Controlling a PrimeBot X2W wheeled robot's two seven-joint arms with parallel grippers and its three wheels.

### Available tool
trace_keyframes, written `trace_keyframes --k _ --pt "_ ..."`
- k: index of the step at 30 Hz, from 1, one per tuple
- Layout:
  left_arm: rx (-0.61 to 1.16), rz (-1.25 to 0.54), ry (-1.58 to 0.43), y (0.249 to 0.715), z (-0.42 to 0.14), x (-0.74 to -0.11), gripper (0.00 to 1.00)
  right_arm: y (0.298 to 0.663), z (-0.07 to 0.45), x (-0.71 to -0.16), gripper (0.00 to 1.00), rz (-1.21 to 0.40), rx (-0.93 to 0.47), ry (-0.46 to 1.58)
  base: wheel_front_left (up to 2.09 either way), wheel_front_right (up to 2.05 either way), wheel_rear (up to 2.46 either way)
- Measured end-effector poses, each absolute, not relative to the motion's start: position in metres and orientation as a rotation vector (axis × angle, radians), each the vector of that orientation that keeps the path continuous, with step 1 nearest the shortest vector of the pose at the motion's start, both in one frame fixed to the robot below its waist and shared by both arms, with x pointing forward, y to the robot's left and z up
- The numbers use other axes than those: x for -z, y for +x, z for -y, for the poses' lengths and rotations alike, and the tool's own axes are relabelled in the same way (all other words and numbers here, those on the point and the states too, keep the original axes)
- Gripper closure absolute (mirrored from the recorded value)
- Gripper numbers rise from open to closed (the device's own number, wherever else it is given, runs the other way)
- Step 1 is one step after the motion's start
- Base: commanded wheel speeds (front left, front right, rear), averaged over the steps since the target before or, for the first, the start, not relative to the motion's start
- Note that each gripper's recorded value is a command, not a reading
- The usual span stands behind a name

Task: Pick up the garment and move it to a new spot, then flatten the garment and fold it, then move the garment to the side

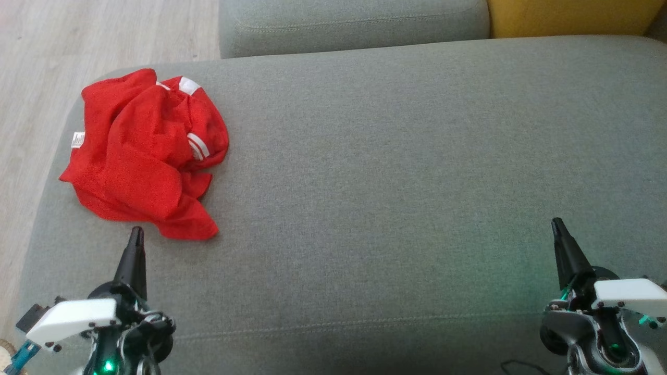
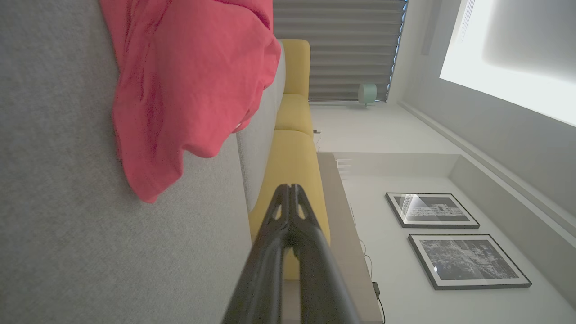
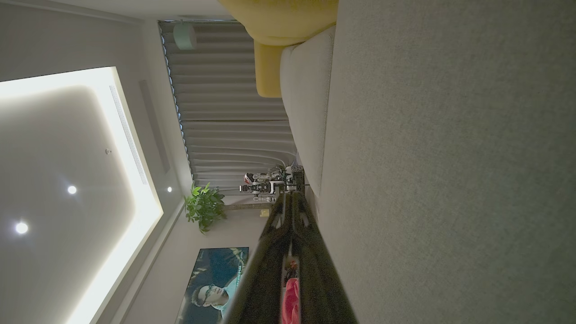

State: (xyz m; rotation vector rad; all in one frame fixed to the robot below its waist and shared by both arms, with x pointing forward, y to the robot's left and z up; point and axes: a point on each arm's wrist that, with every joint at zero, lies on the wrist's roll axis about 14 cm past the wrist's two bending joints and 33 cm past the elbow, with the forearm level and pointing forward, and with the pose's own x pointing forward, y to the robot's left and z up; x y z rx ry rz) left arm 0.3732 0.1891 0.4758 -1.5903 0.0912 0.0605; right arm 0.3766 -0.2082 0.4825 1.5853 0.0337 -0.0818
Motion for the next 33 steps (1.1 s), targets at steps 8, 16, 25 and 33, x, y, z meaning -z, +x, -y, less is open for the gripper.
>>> trace_keyframes --k 8,16,25,33 --pt "-0.060 -0.091 -1.590 0.373 -0.189 -0.476 1.00 0.377 0.208 -0.483 1.00 -0.034 0.082 1.585 0.00 0.00 0.00" --pt "-0.060 -0.091 -1.590 0.373 -0.189 -0.476 1.00 0.377 0.208 -0.483 1.00 -0.034 0.082 1.585 0.00 0.00 0.00" --pt "-0.193 -0.205 -1.605 0.344 -0.187 -0.427 0.00 0.353 0.207 -0.438 0.00 -0.137 0.193 1.592 0.00 0.00 0.00" --pt "-0.200 -0.177 -1.587 0.348 -0.190 -0.431 0.00 0.354 0.209 -0.440 0.00 -0.121 0.202 1.551 0.00 0.00 0.00"
